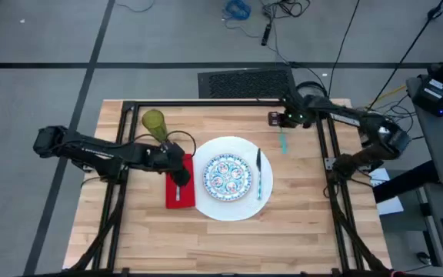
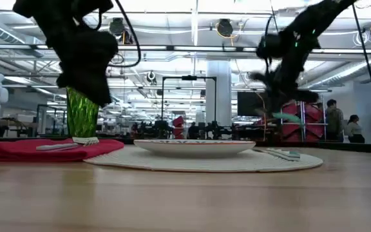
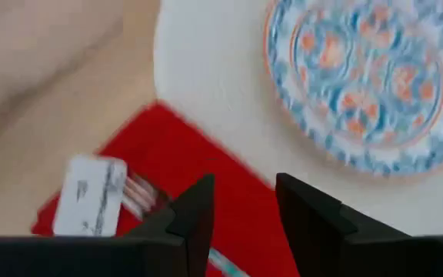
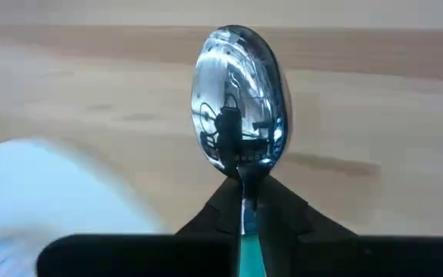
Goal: Set table place
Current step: Put the light green spoon between the white table knife and blue patterned plate on the white tablemat
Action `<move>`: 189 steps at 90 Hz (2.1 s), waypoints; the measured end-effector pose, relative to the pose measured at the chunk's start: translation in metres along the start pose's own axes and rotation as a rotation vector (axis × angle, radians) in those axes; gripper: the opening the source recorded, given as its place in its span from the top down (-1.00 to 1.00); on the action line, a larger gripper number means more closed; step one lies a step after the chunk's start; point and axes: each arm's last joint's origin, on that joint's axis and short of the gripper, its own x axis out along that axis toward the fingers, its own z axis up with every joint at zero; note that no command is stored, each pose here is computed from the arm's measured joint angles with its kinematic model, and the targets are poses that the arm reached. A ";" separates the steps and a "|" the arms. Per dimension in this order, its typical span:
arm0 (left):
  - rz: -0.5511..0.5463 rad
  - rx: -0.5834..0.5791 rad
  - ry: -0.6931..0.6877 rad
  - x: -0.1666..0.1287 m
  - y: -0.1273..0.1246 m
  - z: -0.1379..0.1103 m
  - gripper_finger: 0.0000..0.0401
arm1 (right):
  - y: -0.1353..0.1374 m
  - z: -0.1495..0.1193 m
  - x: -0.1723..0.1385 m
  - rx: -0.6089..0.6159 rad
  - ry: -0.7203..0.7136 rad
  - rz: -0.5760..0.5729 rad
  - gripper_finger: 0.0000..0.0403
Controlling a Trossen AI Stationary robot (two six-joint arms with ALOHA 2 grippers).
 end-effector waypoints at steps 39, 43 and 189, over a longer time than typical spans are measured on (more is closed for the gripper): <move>-0.482 0.097 -0.580 -0.050 -0.032 0.078 0.38 | 0.115 -0.048 -0.092 -0.287 -0.429 0.934 0.98; -0.539 0.092 -0.618 -0.054 -0.033 0.085 0.38 | 0.120 -0.052 -0.095 -0.299 -0.454 0.966 0.98; -1.240 0.241 -0.618 0.004 -0.113 0.164 -0.33 | 0.143 -0.087 -0.121 -0.709 -0.455 1.389 0.96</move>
